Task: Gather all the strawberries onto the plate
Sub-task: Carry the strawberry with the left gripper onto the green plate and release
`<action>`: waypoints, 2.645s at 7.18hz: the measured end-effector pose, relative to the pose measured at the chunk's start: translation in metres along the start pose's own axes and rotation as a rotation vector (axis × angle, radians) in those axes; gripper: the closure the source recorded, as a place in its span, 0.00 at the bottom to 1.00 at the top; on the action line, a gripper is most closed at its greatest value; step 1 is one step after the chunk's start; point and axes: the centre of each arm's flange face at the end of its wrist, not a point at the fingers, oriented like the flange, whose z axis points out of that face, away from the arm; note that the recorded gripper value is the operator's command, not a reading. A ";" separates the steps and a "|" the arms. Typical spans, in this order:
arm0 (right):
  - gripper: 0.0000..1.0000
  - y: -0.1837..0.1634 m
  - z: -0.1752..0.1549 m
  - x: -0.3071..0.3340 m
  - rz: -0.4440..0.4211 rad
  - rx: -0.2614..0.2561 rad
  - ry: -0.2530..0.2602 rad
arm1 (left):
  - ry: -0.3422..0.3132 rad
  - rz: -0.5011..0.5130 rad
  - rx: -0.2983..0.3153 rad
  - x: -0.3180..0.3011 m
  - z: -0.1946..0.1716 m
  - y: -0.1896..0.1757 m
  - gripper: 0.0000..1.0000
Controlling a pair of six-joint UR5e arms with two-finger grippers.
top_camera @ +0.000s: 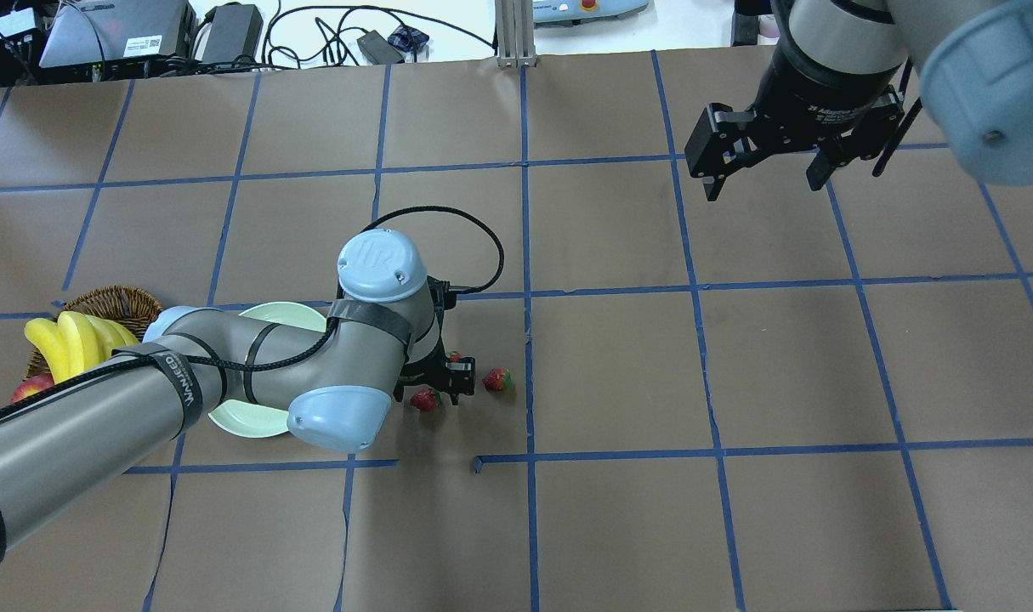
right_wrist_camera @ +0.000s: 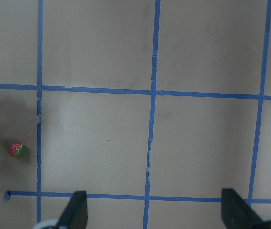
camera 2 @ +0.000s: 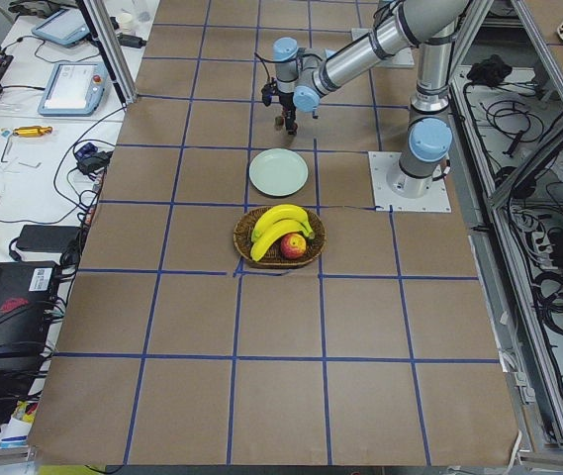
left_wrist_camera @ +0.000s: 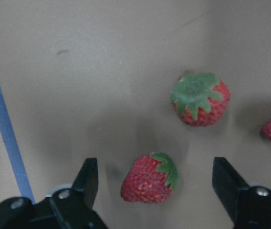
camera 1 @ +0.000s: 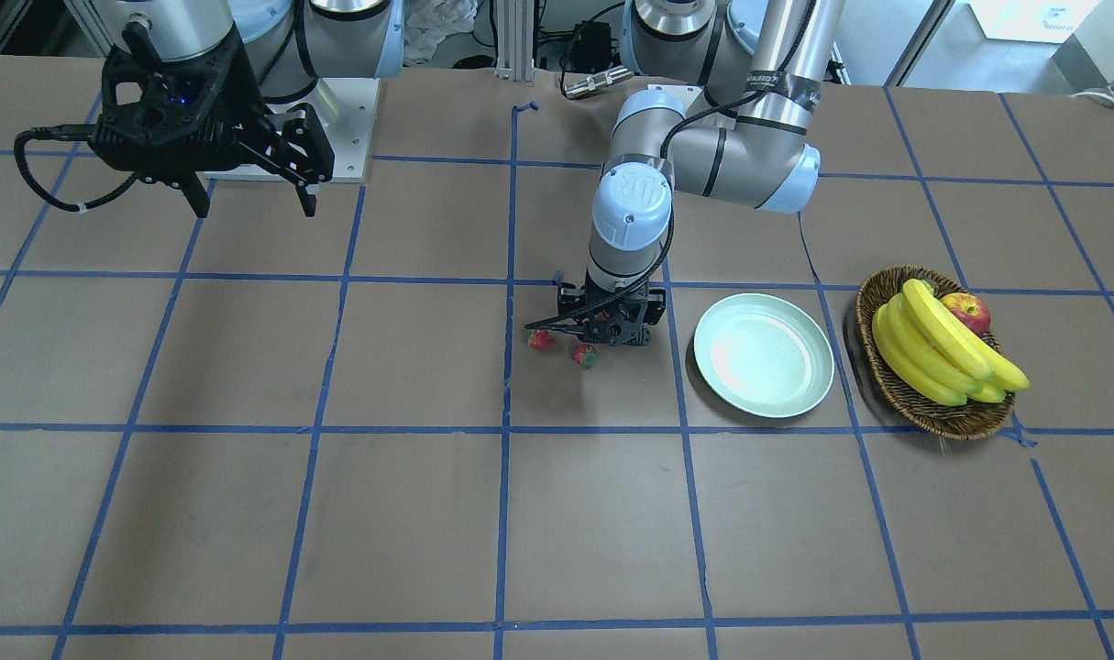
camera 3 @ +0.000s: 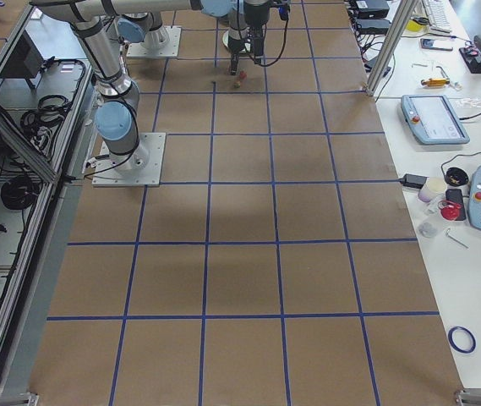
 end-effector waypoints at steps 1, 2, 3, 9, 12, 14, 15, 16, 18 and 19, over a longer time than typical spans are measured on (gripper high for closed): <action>0.00 0.000 0.000 0.000 0.000 0.000 0.000 | -0.002 0.003 -0.002 0.000 0.001 0.000 0.70; 0.00 0.000 0.000 0.000 0.000 0.000 0.000 | -0.002 0.003 -0.002 0.001 0.001 0.001 0.84; 0.00 0.000 0.000 0.000 0.000 0.001 0.001 | -0.002 0.005 -0.003 0.001 0.001 0.001 0.92; 0.00 -0.001 -0.001 0.000 0.000 0.007 0.001 | -0.070 0.049 -0.078 -0.091 -0.052 -0.028 0.91; 0.00 0.000 -0.001 0.000 0.000 0.004 0.000 | -0.045 0.060 -0.137 -0.182 -0.048 -0.034 0.49; 0.00 0.000 0.000 0.000 0.000 0.003 0.000 | -0.017 0.050 -0.160 -0.184 -0.032 -0.027 0.01; 0.00 0.000 0.000 0.000 0.000 0.002 0.000 | 0.003 0.034 -0.155 -0.180 -0.031 -0.027 0.00; 0.00 0.000 0.000 0.000 0.000 0.001 0.000 | 0.008 0.013 -0.135 -0.169 -0.036 -0.029 0.00; 0.00 0.000 0.001 0.000 0.000 0.000 0.000 | -0.020 -0.031 -0.059 -0.111 -0.059 -0.041 0.05; 0.00 0.000 0.001 0.000 0.000 0.000 0.000 | -0.020 -0.068 -0.017 -0.078 -0.068 -0.047 0.09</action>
